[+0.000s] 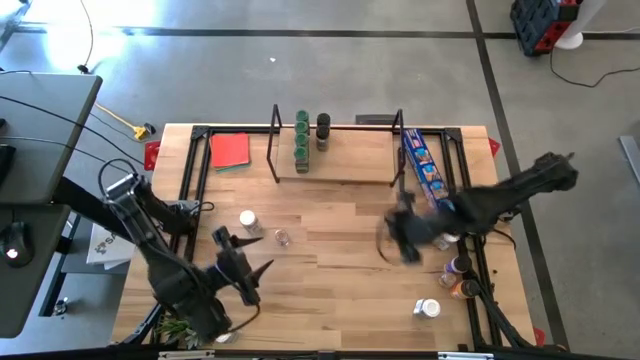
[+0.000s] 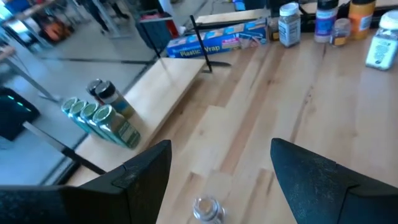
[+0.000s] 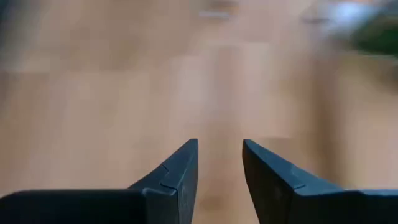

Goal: Shelf spices
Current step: Put the bottom black seasoning bottle on the shelf aligned with the other black seasoning bottles

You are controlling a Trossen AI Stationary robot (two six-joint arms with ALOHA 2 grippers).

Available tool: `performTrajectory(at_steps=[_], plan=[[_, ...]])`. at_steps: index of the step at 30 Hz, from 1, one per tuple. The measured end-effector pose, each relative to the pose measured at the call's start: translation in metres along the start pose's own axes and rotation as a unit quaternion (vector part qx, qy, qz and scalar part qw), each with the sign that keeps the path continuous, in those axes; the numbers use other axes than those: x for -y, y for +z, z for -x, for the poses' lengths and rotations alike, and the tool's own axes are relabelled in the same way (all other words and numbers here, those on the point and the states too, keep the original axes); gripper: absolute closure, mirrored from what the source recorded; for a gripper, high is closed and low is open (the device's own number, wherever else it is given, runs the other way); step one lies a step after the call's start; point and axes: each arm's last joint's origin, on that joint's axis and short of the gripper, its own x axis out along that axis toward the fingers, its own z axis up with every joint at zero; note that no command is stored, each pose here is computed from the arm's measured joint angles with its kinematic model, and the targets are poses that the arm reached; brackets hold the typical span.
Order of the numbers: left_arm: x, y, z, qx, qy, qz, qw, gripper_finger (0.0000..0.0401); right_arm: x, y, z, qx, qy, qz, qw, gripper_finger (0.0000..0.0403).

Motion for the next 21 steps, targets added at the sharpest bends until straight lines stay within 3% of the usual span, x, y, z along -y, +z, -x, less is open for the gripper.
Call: performTrajectory(at_steps=[3, 6, 10, 16, 21], plan=[[0.014, -0.007, -0.008, -0.003, 0.012, -0.016, 1.000, 0.0133, -0.034, -0.012, 0.011, -0.042, 0.089, -0.051, 0.994, 0.0284], [0.026, -0.014, -0.016, -0.007, 0.022, -0.029, 0.999, 0.0133, -0.055, -0.025, 0.014, -0.141, 0.110, -0.092, 0.980, 0.0284], [0.033, -0.019, -0.023, -0.012, 0.030, -0.038, 0.999, 0.0133, -0.070, -0.044, 0.016, -0.294, 0.091, -0.133, 0.942, 0.0283], [0.033, -0.019, -0.024, -0.014, 0.032, -0.034, 0.999, 0.0133, -0.071, -0.065, 0.018, -0.479, 0.034, -0.189, 0.856, 0.0248], [0.033, -0.020, -0.024, -0.020, 0.029, -0.042, 0.998, 0.0133, -0.070, -0.067, 0.020, -0.485, 0.013, -0.206, 0.850, 0.0166]])
